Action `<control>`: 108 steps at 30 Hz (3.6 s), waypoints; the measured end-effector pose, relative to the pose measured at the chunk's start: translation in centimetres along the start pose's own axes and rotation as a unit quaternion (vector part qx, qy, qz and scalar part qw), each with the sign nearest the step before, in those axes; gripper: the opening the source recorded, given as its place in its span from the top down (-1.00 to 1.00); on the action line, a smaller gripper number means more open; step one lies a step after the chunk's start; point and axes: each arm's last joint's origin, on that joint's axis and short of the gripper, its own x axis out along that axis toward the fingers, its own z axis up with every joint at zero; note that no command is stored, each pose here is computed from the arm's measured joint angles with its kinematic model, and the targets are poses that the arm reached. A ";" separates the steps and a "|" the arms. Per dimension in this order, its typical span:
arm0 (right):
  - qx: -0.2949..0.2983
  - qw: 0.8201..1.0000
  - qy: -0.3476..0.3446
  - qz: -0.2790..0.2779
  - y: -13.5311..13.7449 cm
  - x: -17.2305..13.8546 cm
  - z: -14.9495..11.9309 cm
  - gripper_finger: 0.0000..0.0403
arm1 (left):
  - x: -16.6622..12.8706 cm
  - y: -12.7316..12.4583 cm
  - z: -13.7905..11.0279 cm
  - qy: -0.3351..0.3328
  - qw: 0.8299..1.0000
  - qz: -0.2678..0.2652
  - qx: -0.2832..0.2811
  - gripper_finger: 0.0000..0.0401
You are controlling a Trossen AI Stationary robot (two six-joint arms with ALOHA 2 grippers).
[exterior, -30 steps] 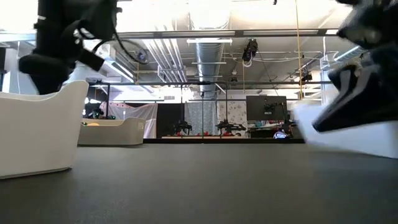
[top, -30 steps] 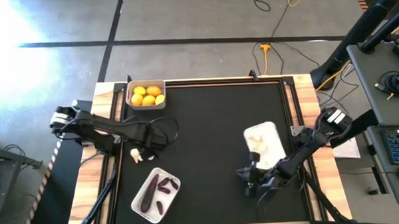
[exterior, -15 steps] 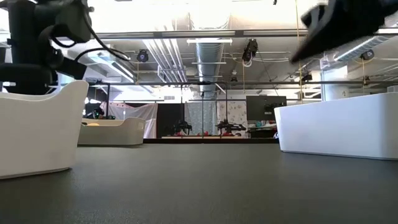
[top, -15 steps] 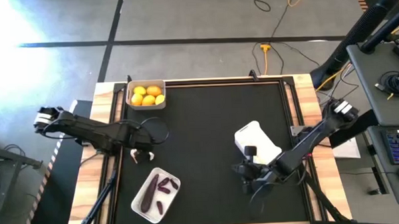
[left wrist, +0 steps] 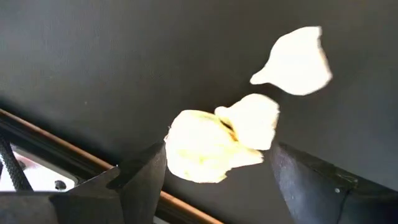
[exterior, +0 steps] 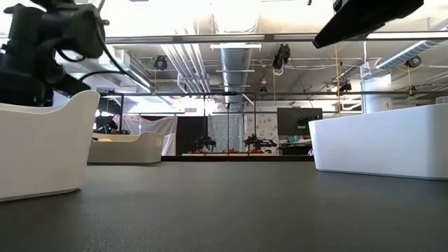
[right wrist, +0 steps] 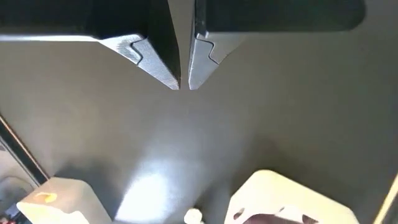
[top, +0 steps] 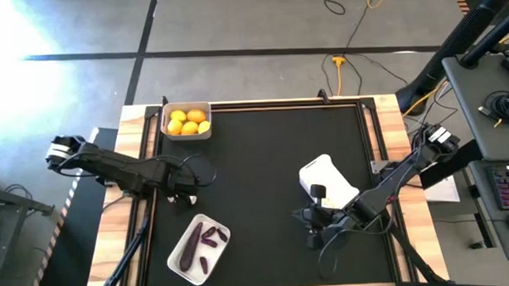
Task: Sort produce into baskets
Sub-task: Put the left garlic into the middle right white bin
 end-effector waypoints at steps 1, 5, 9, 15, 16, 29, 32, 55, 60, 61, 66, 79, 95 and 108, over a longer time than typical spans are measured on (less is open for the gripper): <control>0.003 1.000 0.001 0.000 0.0 0.0 -0.1 0.87 | 0.3 -0.1 0.1 0.007 1.000 0.007 0.001 -0.34; 0.040 0.999 0.012 0.020 0.2 0.2 -0.2 0.87 | 1.4 -0.5 0.5 0.039 0.998 0.035 0.017 -0.33; 0.078 0.994 0.035 0.066 0.5 0.1 -0.3 0.87 | 2.8 -0.7 0.8 0.069 0.995 0.065 0.027 -0.29; 0.104 0.989 0.051 0.090 0.7 0.1 -0.3 0.87 | 4.3 -1.0 1.0 0.108 0.989 0.094 0.047 -0.09; 0.104 0.989 0.051 0.091 0.7 0.1 -0.3 0.87 | 4.5 -1.0 1.0 0.113 0.987 0.097 0.054 -0.03; 0.062 0.993 0.047 0.089 0.5 0.2 -0.3 0.87 | -2.7 -2.8 3.5 0.018 0.983 0.160 0.089 0.45; 0.062 0.993 0.047 0.089 0.5 0.2 -0.3 0.87 | -5.2 -4.7 5.4 -0.128 0.982 0.119 0.078 0.39; 0.088 0.990 0.083 0.070 0.2 1.2 -3.2 0.87 | 5.1 -19.8 16.0 -0.491 0.848 -0.116 0.162 0.26; 0.031 0.992 0.090 0.082 0.9 2.1 -3.4 0.75 | 5.9 -20.4 16.4 -0.479 0.854 -0.107 0.173 0.08; 0.012 0.992 0.094 0.081 1.1 2.4 -3.5 0.70 | 5.7 -20.4 16.4 -0.478 0.854 -0.105 0.178 0.03; -0.025 0.994 0.087 0.054 1.5 3.6 -2.8 0.40 | 3.6 -19.7 15.2 -0.453 0.865 -0.081 0.199 -0.20; -0.047 0.987 0.141 0.061 -0.6 8.2 0.0 -0.36 | -3.0 -17.1 7.9 -0.530 0.831 -0.028 0.169 -0.18; 0.000 0.954 0.291 0.076 -2.0 13.0 -3.1 -0.37 | 2.7 -15.6 6.8 -0.616 0.776 -0.089 0.103 -0.15; -0.010 0.945 0.326 0.025 -4.2 7.3 3.8 0.37 | 4.6 -16.2 6.9 -0.606 0.784 -0.065 0.116 -0.15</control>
